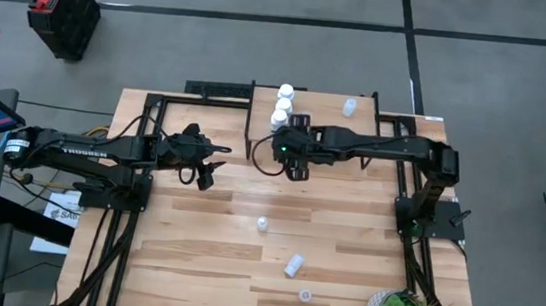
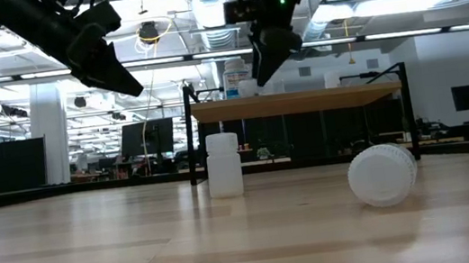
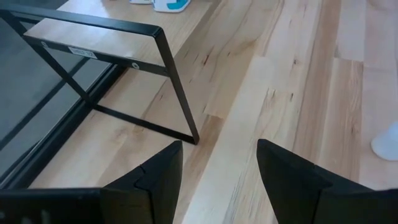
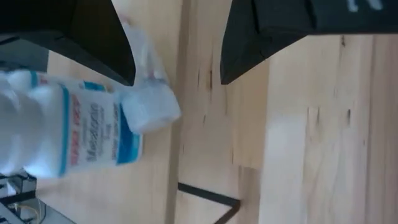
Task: Pick and place medicine bottles onto shelf by color
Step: Put the left transparent pill bottle on the shelf aligned with the other transparent bottle
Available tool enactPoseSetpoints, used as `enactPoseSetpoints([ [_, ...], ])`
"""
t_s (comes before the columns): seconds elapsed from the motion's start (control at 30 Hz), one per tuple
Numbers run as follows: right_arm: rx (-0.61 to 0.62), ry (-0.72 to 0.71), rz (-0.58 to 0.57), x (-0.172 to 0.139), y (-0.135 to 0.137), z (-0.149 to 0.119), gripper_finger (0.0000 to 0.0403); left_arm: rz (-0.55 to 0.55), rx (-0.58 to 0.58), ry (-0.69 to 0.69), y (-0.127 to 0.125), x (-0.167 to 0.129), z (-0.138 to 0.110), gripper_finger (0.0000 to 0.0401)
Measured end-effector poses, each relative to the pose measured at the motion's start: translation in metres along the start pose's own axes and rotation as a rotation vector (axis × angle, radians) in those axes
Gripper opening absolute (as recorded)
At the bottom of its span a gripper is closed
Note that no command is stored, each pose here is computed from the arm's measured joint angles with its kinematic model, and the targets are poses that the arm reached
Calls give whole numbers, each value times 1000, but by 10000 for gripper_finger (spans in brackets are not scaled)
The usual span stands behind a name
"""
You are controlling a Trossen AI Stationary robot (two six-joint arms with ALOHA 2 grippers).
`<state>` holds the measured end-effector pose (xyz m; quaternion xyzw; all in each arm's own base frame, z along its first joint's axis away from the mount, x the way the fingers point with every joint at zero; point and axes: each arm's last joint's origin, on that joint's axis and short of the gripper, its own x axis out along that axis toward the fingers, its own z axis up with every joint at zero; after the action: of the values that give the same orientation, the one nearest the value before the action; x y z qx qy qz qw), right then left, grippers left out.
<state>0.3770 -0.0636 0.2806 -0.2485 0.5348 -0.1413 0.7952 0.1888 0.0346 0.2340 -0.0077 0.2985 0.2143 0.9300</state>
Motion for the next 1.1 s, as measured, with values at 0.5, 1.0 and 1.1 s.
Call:
enactPoseSetpoints([
  [0.5, -43, 20, -133, -7, 3, 4, 258, 0, 2, 0, 0, 0, 0, 194],
  [1.0, 91, 23, -73, 5, -18, -6, 258, -2, -4, 0, 0, 0, 0, 194],
  [1.1, 63, 29, -65, 4, -17, -7, 258, -2, -4, 0, 0, 0, 0, 194],
])
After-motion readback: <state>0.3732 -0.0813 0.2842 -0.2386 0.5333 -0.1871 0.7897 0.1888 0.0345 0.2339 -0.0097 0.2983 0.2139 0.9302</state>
